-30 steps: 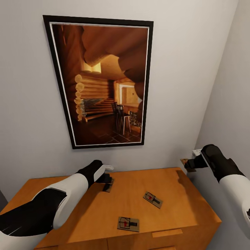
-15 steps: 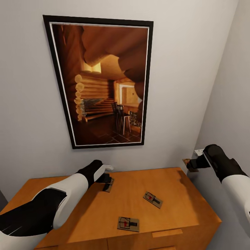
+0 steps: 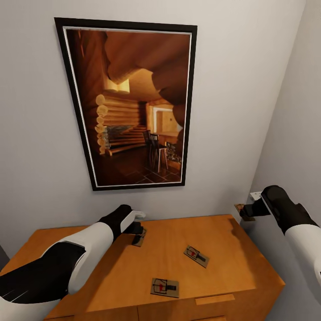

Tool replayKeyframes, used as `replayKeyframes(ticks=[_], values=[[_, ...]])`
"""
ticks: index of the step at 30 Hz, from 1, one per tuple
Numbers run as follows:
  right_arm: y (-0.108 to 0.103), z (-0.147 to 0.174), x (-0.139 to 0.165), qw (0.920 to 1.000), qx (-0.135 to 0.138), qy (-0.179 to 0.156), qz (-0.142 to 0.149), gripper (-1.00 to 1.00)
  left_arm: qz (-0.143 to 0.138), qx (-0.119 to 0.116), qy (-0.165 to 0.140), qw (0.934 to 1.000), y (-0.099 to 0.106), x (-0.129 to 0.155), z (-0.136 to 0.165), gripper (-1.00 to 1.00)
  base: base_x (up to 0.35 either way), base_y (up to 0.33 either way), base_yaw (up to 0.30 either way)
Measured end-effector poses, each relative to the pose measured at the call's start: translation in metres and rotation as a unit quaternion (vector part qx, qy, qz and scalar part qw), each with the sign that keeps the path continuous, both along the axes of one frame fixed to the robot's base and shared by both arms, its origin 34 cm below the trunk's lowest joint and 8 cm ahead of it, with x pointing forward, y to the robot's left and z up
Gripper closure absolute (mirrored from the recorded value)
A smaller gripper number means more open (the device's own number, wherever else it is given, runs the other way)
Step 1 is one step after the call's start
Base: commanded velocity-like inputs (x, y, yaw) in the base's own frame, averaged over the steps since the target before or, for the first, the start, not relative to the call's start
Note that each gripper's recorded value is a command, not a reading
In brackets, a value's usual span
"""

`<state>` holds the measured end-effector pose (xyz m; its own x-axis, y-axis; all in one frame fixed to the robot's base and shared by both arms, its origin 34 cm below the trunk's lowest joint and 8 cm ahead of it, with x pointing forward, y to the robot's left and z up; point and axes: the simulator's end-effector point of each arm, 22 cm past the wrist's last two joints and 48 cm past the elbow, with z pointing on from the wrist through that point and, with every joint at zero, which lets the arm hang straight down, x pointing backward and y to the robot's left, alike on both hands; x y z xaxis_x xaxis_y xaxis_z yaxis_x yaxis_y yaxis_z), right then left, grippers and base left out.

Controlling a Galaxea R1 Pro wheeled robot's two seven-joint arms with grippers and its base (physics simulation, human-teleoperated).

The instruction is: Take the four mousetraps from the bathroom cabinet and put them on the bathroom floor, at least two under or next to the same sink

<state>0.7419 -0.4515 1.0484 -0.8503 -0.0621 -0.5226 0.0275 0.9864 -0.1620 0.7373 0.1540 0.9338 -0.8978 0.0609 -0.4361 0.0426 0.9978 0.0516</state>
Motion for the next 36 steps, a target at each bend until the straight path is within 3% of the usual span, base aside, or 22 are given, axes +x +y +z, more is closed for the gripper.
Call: replayKeyframes(ticks=[10, 36], values=[[-0.0031, 0.0, -0.0012, 1.0, -0.001, 0.001, -0.004, 1.0, 0.0, 0.0, 0.0, 1.0, -0.0001, -0.0001, 0.0, -1.0, 0.0, 0.0, -0.161], [-0.0044, -0.0034, -0.0004, 1.0, -0.001, 0.001, -0.004, 1.0, 0.0, -0.001, 0.004, 1.0, -0.0004, -0.0004, -0.0047, -1.0, 0.0, 0.0, -0.005]])
